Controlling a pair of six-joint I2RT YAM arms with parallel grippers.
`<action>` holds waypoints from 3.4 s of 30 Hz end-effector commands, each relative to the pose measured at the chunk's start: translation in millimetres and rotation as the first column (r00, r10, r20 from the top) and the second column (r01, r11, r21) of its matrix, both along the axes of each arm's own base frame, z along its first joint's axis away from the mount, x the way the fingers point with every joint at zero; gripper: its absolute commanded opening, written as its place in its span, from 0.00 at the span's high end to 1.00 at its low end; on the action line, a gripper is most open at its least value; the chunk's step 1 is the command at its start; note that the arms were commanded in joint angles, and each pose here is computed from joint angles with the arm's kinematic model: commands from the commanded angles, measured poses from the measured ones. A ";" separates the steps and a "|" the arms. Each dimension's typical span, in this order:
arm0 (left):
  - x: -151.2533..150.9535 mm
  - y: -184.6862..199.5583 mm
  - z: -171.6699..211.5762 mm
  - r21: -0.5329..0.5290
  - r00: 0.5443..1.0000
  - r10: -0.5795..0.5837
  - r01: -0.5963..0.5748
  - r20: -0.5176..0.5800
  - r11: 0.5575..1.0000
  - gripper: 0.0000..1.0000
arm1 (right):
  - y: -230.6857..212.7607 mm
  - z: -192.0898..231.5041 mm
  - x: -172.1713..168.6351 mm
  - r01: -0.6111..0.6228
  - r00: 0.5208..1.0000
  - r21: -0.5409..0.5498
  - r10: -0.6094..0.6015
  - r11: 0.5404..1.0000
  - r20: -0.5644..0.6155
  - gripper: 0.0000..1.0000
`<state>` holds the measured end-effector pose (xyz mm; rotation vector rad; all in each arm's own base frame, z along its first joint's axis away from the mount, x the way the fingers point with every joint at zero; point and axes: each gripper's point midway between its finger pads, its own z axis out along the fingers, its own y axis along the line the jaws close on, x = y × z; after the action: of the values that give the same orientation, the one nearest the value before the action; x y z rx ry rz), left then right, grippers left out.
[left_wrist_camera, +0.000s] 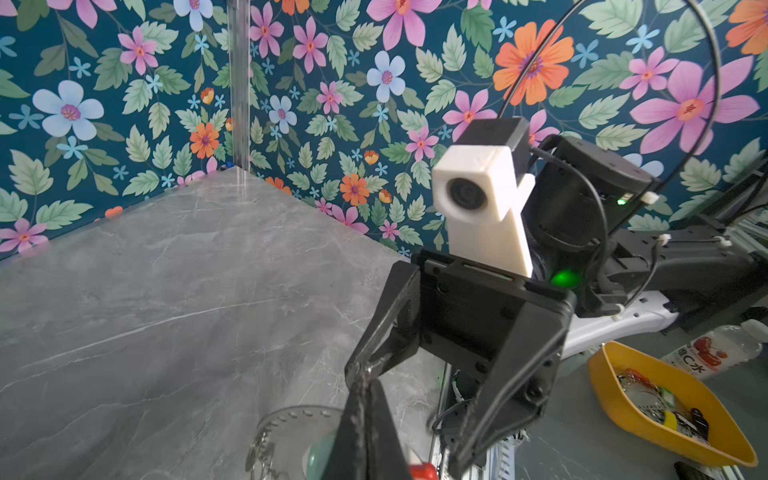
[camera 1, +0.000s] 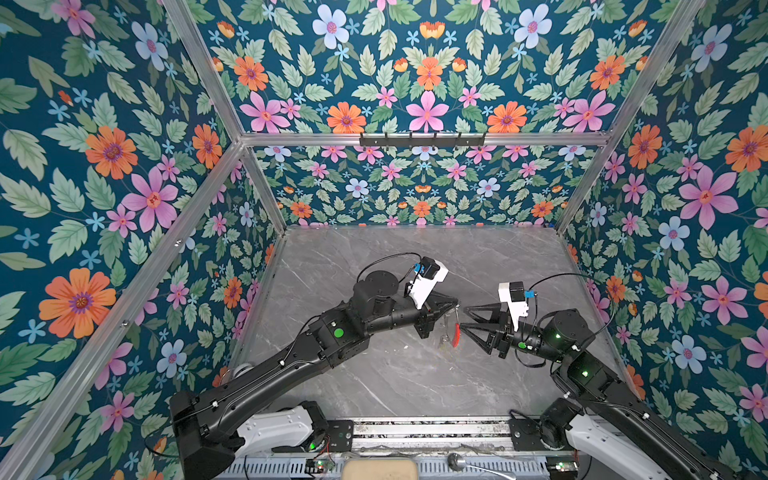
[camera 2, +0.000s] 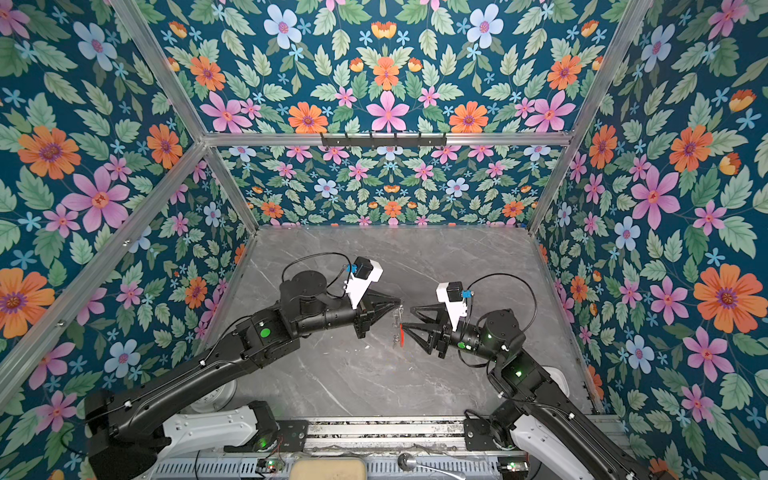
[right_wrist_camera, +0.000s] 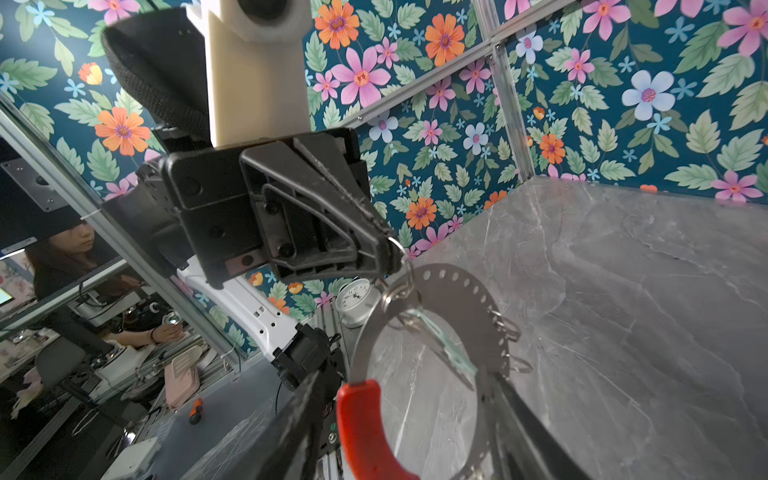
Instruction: Remove the keys from the keyring
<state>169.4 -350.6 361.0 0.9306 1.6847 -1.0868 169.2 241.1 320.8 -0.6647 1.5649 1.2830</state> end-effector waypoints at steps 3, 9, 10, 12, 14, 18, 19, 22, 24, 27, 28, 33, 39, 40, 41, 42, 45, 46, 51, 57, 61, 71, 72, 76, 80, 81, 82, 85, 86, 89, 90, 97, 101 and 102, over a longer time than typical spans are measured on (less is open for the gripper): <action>-1.0 0.4 -0.8 0.020 1.000 0.001 -0.001 0.011 1.000 1.00 | 0.5 1.4 0.1 0.001 0.999 -0.013 0.000 1.000 0.032 0.37; -3.9 0.6 1.1 0.020 1.000 -0.014 0.014 0.021 1.000 1.00 | -6.3 -4.3 5.4 0.063 0.997 -0.055 -0.060 0.997 0.046 0.39; -3.8 1.0 1.7 0.021 1.000 -0.014 0.013 0.022 1.000 1.00 | -7.4 -4.8 5.2 0.068 0.997 -0.053 -0.065 0.996 0.048 0.39; -4.2 0.8 0.1 0.032 1.000 -0.017 0.017 0.023 0.999 1.00 | -11.6 -3.9 5.2 0.092 0.994 -0.038 -0.089 0.995 0.057 0.39; -5.5 0.7 -0.8 0.040 0.999 -0.026 0.025 0.026 0.999 1.00 | -16.2 -2.7 4.5 0.114 0.991 -0.027 -0.112 0.993 0.069 0.39; -7.5 3.3 -1.0 0.043 0.998 -0.033 0.031 0.048 0.999 1.00 | -27.3 -7.9 10.7 0.195 0.979 -0.018 -0.193 0.981 0.069 0.39; -7.9 4.1 -0.3 0.039 0.998 -0.034 0.032 0.054 0.999 1.00 | -29.4 -8.8 12.3 0.210 0.976 -0.017 -0.209 0.977 0.068 0.39; -11.4 4.3 2.1 0.022 0.997 -0.049 0.048 0.063 0.999 1.00 | -23.2 -12.8 9.2 0.168 0.984 -0.040 -0.166 0.985 0.057 0.39; -12.7 3.7 3.8 0.014 0.996 -0.057 0.056 0.066 0.998 1.00 | -12.6 -15.5 2.6 0.086 0.995 -0.068 -0.083 0.994 0.049 0.38; -14.4 2.7 2.6 0.014 0.995 -0.070 0.069 0.068 0.997 1.00 | -3.1 -15.3 -3.6 0.010 0.999 -0.077 -0.006 0.997 0.050 0.38; -14.3 2.2 1.8 0.014 0.995 -0.072 0.071 0.067 0.997 1.00 | -1.5 -14.3 -5.2 -0.005 0.998 -0.073 0.009 0.997 0.055 0.38; -19.1 0.5 2.4 0.001 0.992 -0.100 0.101 0.072 0.995 1.00 | 7.3 -10.6 -7.6 -0.058 0.995 -0.080 0.064 0.995 0.071 0.37; -20.8 -0.3 1.1 0.000 0.991 -0.112 0.112 0.071 0.994 1.00 | 15.5 -10.5 -4.6 -0.092 0.993 -0.086 0.098 0.992 0.072 0.45; -20.9 -0.3 1.0 0.000 0.991 -0.112 0.112 0.072 0.994 1.00 | 16.6 -10.6 -4.4 -0.097 0.992 -0.088 0.104 0.991 0.072 0.48; -20.7 0.1 0.8 0.000 0.991 -0.110 0.111 0.072 0.994 1.00 | 17.4 -10.1 -4.6 -0.102 0.992 -0.087 0.108 0.991 0.072 0.50; -20.9 -0.1 0.5 -0.001 0.991 -0.111 0.111 0.072 0.994 1.00 | 18.2 -9.6 -4.7 -0.107 0.991 -0.086 0.113 0.991 0.075 0.53; -20.2 0.2 0.4 -0.003 0.992 -0.108 0.108 0.073 0.994 1.00 | 20.4 -7.9 -6.3 -0.122 0.989 -0.080 0.128 0.989 0.078 0.59; -20.7 0.0 -0.2 -0.003 0.991 -0.110 0.110 0.073 0.994 1.00 | 21.0 -8.1 -6.8 -0.126 0.988 -0.080 0.133 0.989 0.078 0.61; -20.2 1.2 0.2 -0.004 0.992 -0.104 0.105 0.075 0.994 1.00 | 22.8 -7.3 -7.3 -0.138 0.987 -0.079 0.144 0.987 0.075 0.75; -19.5 3.5 0.3 -0.002 0.992 -0.092 0.093 0.080 0.996 1.00 | 22.2 -10.1 -7.1 -0.134 0.988 -0.085 0.140 0.987 0.066 0.93; -20.0 6.0 -0.7 0.012 0.992 -0.093 0.093 0.091 0.996 1.00 | 20.5 -14.2 -7.7 -0.127 0.990 -0.106 0.133 0.986 0.053 1.00; -32.9 11.6 -8.1 0.045 0.981 -0.156 0.152 0.118 0.987 1.00 | 11.8 -16.7 -9.2 -0.096 0.995 -0.199 0.097 0.975 -0.001 1.00; -33.3 12.1 -8.8 0.047 0.980 -0.159 0.154 0.120 0.987 1.00 | 11.4 -15.1 -10.5 -0.101 0.995 -0.205 0.102 0.973 -0.002 1.00; -39.2 13.7 -9.8 0.049 0.974 -0.186 0.182 0.126 0.982 1.00 | 11.5 -10.5 -13.8 -0.119 0.993 -0.222 0.121 0.968 -0.001 1.00; -47.7 14.0 -10.5 0.047 0.965 -0.230 0.226 0.127 0.973 1.00 | 11.1 -3.4 -14.4 -0.118 0.992 -0.228 0.127 0.966 0.021 1.00; -49.0 13.8 -11.5 0.048 0.963 -0.239 0.234 0.126 0.971 1.00 | 11.0 -1.4 -14.5 -0.118 0.991 -0.230 0.128 0.966 0.029 1.00; -50.6 14.2 -12.1 0.048 0.961 -0.246 0.242 0.124 0.969 1.00 | 11.3 0.5 -14.7 -0.119 0.991 -0.231 0.130 0.966 0.035 1.00; -55.4 14.2 -13.6 0.051 0.955 -0.273 0.269 0.120 0.962 1.00 | 11.7 7.4 -14.3 -0.117 0.990 -0.230 0.133 0.966 0.056 1.00; -57.4 14.5 -13.6 0.052 0.951 -0.283 0.279 0.122 0.959 1.00 | 12.2 8.6 -14.6 -0.120 0.989 -0.232 0.138 0.965 0.060 1.00; -63.7 15.3 -14.1 0.051 0.942 -0.314 0.311 0.120 0.949 1.00 | 13.4 12.1 -13.7 -0.125 0.987 -0.241 0.145 0.962 0.067 1.00; -65.9 15.0 -15.2 0.052 0.937 -0.328 0.324 0.117 0.945 1.00 | 13.6 13.9 -13.5 -0.127 0.986 -0.241 0.148 0.962 0.071 1.00; -86.7 18.0 -13.8 0.037 0.892 -0.434 0.433 0.129 0.901 1.00 | 16.0 16.0 -15.6 -0.151 0.980 -0.262 0.179 0.953 0.087 1.00; -98.7 20.8 -9.6 0.013 0.863 -0.485 0.489 0.141 0.872 1.00 | 18.8 14.9 -12.6 -0.156 0.979 -0.264 0.185 0.952 0.090 1.00; -100.6 21.3 -9.2 0.009 0.858 -0.494 0.498 0.143 0.867 1.00 | 19.5 13.5 -11.4 -0.155 0.979 -0.265 0.184 0.952 0.088 1.00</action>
<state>98.6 -331.9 342.2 1.3314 1.4588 -1.1996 142.7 260.1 328.4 -1.0766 1.6522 1.2246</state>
